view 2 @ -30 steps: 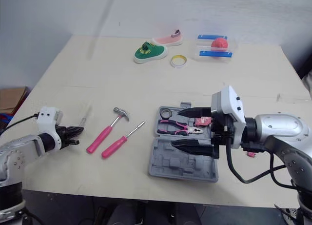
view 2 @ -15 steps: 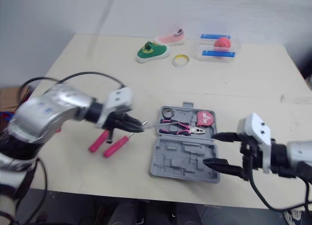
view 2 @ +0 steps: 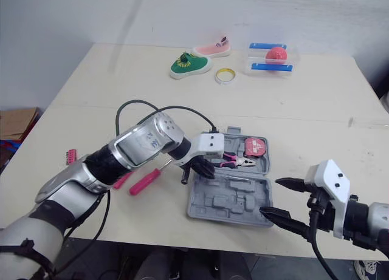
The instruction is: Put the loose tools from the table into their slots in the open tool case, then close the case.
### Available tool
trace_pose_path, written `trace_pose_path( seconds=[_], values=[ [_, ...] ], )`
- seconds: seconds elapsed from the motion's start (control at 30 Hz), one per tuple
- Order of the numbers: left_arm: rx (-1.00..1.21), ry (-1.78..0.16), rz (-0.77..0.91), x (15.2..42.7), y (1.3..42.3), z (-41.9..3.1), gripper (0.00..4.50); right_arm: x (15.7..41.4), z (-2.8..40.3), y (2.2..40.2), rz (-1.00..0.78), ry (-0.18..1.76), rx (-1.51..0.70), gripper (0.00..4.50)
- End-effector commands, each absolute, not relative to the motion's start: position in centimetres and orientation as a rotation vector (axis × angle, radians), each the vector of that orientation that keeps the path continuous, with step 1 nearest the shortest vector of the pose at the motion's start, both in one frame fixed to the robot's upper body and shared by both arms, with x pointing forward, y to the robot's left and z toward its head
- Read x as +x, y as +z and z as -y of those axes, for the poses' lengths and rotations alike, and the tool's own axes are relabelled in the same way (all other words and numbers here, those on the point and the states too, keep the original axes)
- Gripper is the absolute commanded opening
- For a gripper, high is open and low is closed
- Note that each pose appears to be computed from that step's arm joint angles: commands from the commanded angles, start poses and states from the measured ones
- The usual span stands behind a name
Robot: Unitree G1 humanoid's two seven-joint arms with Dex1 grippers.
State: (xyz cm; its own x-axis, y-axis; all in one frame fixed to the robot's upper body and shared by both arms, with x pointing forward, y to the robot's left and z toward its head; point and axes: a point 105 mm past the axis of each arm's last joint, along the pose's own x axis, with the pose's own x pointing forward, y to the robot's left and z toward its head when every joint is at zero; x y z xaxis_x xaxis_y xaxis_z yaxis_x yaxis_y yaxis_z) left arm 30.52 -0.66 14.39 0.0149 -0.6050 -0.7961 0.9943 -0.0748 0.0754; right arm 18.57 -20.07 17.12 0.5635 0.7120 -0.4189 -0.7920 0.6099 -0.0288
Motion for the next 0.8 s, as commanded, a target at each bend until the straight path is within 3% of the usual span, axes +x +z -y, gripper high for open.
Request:
trace_pose_path(
  seconds=[0.03, 0.4, 0.53, 0.6, 0.67, 0.77, 0.8],
  values=[
    [0.867, -1.492, -0.601, 30.1, 14.6, 1.2, 0.01, 18.4, 20.2, 17.9, -0.339, 0.855, -0.244, 4.50],
    [0.880, -1.497, -0.604, 29.6, 14.2, 1.2, 0.01, 18.7, 20.2, 17.9, -0.320, 0.831, -0.242, 4.50],
    [0.830, -1.513, -0.567, 29.4, 16.5, 1.3, 1.82, 18.7, 20.3, 17.9, -0.319, 0.825, -0.242, 4.50],
    [0.822, -1.590, -0.409, 28.9, 18.5, 1.6, 2.55, 18.6, 20.3, 17.8, -0.323, 0.824, -0.242, 4.50],
    [0.817, -1.645, -0.268, 28.5, 19.7, 1.8, 2.55, 18.5, 20.3, 17.7, -0.325, 0.823, -0.245, 4.50],
    [0.701, -1.585, -0.226, 31.0, 18.0, -0.3, 2.55, 18.5, 20.3, 17.7, -0.307, 0.808, -0.245, 4.50],
    [0.620, -1.607, -0.218, 31.1, 17.4, -0.6, 2.28, 18.6, 20.2, 17.6, -0.303, 0.803, -0.244, 4.50]
  ],
)
